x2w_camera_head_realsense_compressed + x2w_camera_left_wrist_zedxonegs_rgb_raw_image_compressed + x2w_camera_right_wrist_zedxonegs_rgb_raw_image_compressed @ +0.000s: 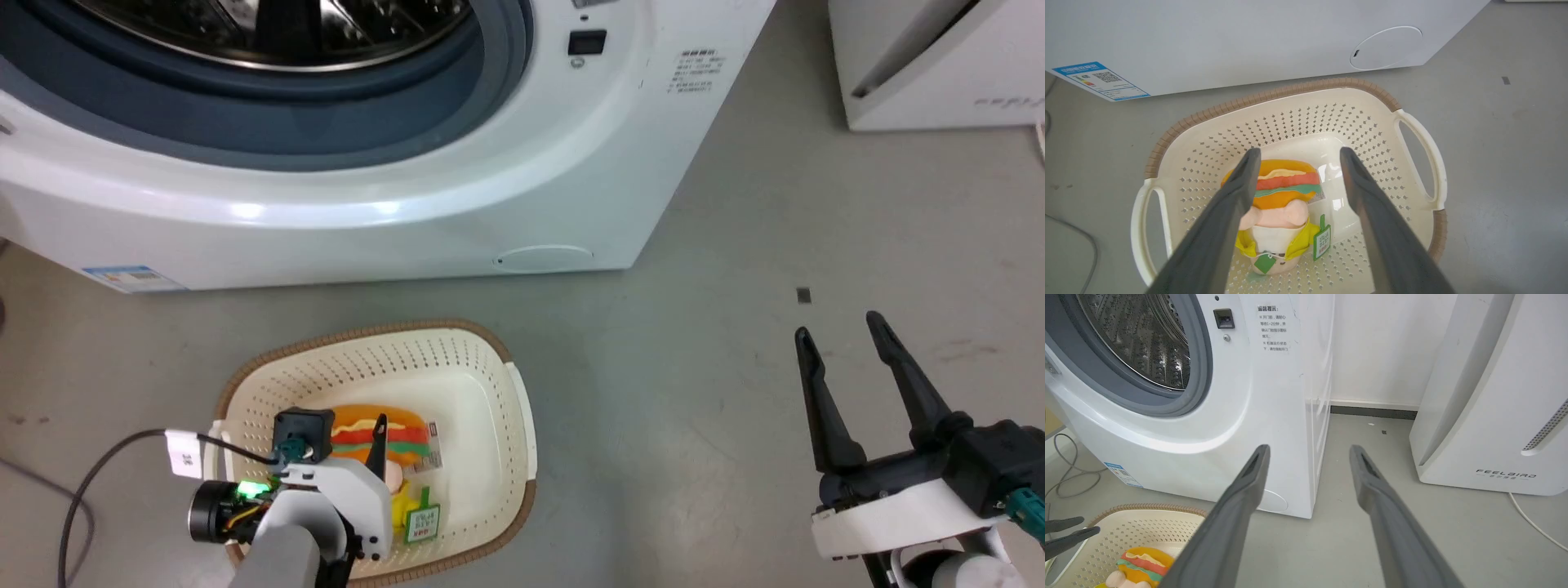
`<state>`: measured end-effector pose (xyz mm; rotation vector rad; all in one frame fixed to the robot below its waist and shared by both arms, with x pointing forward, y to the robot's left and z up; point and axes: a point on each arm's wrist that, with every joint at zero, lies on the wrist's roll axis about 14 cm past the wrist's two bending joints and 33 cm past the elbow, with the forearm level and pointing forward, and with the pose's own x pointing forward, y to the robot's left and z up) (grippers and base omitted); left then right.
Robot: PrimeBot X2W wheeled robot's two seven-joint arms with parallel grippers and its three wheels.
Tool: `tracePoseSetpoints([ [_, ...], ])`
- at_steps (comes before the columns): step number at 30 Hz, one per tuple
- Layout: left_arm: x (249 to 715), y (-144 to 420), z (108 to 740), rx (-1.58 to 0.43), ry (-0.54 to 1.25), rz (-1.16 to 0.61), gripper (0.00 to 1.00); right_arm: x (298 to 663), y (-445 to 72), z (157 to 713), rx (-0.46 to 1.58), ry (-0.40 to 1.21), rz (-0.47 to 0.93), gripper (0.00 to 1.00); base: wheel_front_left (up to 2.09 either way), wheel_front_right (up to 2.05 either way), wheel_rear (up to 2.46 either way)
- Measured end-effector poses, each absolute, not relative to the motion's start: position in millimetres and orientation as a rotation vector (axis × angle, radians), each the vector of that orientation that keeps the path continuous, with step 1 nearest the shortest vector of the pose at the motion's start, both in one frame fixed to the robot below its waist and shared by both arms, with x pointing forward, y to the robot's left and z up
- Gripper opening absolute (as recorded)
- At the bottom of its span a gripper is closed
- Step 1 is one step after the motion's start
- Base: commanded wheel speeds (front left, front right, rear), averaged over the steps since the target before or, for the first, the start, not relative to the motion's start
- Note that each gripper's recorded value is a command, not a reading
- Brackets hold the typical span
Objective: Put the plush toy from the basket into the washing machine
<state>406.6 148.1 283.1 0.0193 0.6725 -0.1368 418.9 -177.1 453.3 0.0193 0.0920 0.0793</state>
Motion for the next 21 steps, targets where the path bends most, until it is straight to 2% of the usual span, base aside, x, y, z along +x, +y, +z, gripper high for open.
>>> tracePoseSetpoints([
  [11, 411.4, 155.1, 229.9, 0.051, 0.83, -0.163, 1.0, 433.0, -180.1, 418.0, 0.025, 0.155, 0.07, 1.0, 0.0, 0.0, 0.0],
  [21, 394.4, 169.4, 169.7, 0.112, 1.065, -0.18, 1.0, 440.7, -186.9, 379.3, 0.029, 0.226, 0.049, 1.0, 0.0, 0.0, 0.0],
])
